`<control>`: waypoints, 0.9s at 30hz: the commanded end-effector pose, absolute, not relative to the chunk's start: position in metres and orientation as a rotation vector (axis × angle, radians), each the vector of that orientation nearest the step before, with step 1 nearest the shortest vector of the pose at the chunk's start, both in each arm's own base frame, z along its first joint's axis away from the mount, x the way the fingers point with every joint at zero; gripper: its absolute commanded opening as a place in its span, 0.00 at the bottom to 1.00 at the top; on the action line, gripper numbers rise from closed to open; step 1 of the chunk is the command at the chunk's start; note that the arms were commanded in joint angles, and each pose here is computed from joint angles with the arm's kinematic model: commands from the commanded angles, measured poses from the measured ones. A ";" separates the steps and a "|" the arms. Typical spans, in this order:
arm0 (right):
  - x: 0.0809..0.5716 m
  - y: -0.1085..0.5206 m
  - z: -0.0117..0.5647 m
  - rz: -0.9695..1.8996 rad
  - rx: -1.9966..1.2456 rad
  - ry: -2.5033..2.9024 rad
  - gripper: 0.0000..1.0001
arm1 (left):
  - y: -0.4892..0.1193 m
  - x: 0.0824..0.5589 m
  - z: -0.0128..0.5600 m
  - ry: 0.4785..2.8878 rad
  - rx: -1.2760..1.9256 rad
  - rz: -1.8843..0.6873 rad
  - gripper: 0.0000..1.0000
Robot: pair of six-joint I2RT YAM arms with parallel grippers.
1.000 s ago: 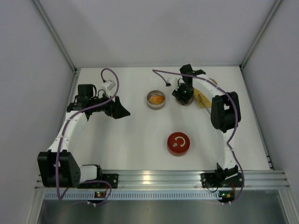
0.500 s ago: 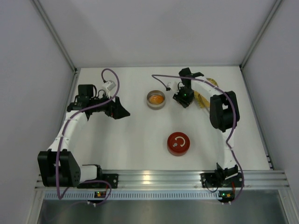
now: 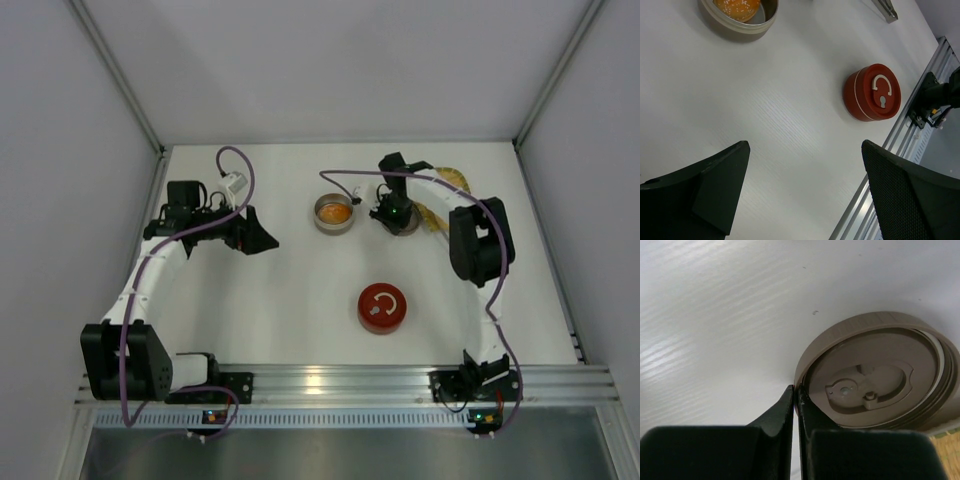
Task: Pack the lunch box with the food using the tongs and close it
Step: Pick up the box lid from the center of the board.
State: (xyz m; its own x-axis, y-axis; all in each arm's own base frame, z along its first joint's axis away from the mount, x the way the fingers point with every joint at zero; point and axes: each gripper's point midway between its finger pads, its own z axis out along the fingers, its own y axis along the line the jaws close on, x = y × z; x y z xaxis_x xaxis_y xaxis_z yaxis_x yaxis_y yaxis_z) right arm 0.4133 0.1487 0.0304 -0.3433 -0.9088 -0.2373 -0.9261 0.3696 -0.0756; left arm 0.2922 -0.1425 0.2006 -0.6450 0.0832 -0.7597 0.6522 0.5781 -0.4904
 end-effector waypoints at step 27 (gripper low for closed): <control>0.208 0.264 0.346 1.142 -1.573 1.487 0.00 | -0.187 0.245 0.300 1.462 0.826 -1.269 0.96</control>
